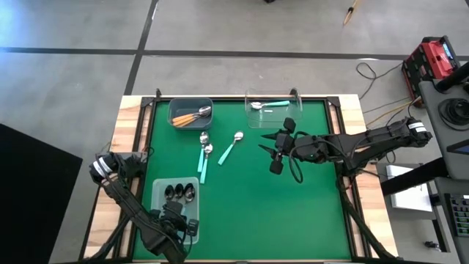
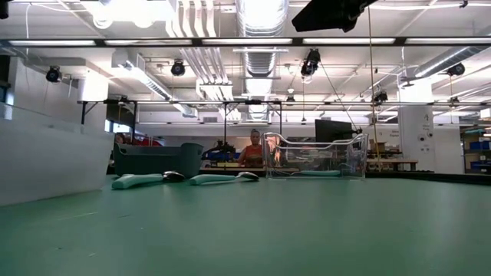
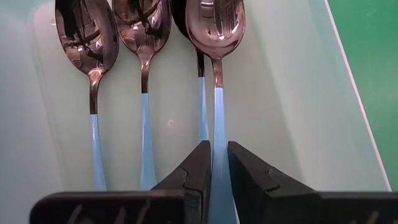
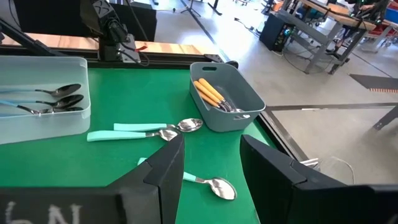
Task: Sort silverware by color (type)
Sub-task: Put the dark blue spoon into the white bin
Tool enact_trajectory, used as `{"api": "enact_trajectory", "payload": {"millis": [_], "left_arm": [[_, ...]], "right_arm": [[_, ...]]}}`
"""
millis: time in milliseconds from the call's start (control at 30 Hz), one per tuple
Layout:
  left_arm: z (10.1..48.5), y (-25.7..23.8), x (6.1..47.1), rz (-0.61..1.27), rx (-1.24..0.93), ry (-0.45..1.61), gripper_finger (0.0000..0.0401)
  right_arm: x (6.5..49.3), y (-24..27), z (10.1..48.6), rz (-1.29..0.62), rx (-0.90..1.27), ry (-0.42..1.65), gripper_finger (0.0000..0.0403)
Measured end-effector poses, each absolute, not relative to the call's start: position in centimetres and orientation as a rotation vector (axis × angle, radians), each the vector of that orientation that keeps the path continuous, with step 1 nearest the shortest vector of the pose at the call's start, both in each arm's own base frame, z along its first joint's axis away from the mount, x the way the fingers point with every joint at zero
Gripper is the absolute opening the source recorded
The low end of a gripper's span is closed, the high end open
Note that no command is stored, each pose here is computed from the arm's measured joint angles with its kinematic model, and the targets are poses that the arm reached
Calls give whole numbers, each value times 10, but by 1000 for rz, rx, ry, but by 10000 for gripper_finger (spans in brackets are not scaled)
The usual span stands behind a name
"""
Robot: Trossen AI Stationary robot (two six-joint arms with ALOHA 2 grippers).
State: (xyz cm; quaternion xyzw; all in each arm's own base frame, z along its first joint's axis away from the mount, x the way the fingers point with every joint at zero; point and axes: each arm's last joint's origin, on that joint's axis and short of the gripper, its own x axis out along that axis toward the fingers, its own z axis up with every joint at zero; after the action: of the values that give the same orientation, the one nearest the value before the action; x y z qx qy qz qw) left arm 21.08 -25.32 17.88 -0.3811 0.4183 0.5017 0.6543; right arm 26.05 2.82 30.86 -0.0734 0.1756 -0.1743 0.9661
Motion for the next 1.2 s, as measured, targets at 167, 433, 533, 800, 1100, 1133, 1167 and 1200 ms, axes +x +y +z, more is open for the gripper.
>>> {"api": "enact_trajectory", "payload": {"millis": [167, 433, 533, 800, 1100, 1133, 1167, 1200], "left_arm": [[179, -253, 211, 1138, -864, 949, 34], [179, -253, 211, 1137, -864, 949, 34], [179, -253, 211, 1137, -864, 949, 34], [179, -253, 211, 1138, -865, 949, 34], [179, -253, 211, 1137, -864, 949, 36], [179, -253, 211, 1137, -864, 949, 39], [179, -253, 211, 1137, -864, 949, 43], [179, -253, 211, 1137, -864, 949, 49]], "right_arm": [[260, 28, 308, -352, -150, 359, 148], [260, 28, 308, -352, -149, 360, 148], [260, 28, 308, -353, -149, 365, 148], [260, 28, 307, -353, -149, 369, 148], [260, 28, 307, -354, -142, 368, 148], [260, 28, 307, -354, -142, 368, 148], [260, 28, 307, -354, -142, 368, 148], [260, 28, 307, -354, -141, 367, 148]]}}
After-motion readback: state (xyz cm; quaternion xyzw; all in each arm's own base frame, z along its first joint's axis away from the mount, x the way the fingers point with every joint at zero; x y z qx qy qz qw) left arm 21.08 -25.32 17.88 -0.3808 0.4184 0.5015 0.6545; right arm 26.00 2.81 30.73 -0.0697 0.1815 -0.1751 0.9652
